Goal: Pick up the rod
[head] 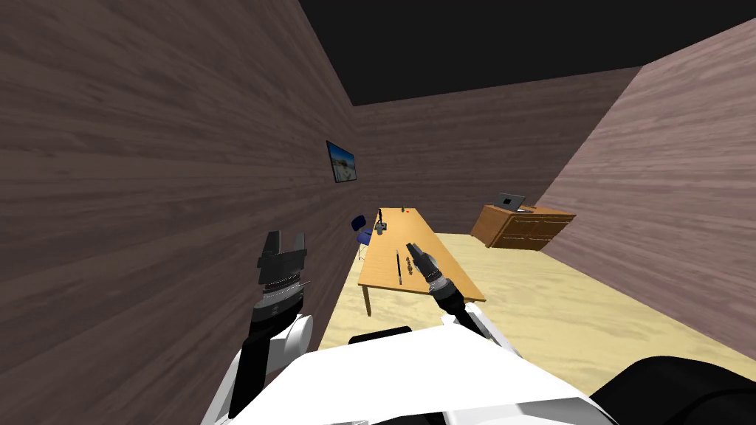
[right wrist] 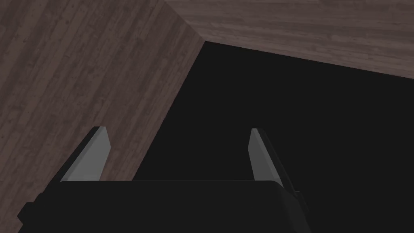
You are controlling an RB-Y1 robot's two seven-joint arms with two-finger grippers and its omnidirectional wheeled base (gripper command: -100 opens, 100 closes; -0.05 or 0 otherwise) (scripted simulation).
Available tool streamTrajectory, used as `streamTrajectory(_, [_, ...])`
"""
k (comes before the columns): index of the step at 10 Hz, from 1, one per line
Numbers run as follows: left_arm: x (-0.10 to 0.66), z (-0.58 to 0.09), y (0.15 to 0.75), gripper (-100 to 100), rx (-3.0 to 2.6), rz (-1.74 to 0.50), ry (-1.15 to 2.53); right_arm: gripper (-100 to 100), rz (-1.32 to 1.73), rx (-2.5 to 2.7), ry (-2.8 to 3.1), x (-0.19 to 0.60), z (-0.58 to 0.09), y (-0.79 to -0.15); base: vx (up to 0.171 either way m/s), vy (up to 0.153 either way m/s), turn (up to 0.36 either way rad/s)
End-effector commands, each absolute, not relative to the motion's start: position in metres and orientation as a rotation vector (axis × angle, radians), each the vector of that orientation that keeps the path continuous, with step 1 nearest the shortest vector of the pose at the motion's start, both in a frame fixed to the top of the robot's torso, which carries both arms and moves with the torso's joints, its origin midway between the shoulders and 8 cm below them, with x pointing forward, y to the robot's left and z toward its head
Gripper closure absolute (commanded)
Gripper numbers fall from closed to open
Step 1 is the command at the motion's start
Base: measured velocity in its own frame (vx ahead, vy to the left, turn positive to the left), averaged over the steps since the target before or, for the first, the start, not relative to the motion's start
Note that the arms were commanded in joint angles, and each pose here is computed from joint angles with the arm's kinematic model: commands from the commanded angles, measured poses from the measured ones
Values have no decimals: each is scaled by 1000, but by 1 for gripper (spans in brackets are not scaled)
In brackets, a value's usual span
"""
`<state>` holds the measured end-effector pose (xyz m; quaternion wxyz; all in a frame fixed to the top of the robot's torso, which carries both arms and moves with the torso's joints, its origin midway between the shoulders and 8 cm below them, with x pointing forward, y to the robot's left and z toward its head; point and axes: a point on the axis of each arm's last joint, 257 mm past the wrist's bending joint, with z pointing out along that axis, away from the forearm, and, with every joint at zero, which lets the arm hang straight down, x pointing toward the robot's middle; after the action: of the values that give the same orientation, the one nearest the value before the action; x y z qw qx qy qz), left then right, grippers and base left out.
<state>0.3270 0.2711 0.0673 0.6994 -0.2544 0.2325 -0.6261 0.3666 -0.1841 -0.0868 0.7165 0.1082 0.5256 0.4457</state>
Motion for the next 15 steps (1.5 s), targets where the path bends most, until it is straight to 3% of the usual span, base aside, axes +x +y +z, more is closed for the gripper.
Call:
streamTrajectory(1, [327, 67, 271, 0, -567, -1395, 518, -100, 933, 158, 1249, 366, -110, -173, -32, -65, 428])
streamTrajectory(15, [327, 67, 271, 0, -567, -1395, 518, -100, 590, -426, 1661, 332, -270, -157, -26, -44, 259])
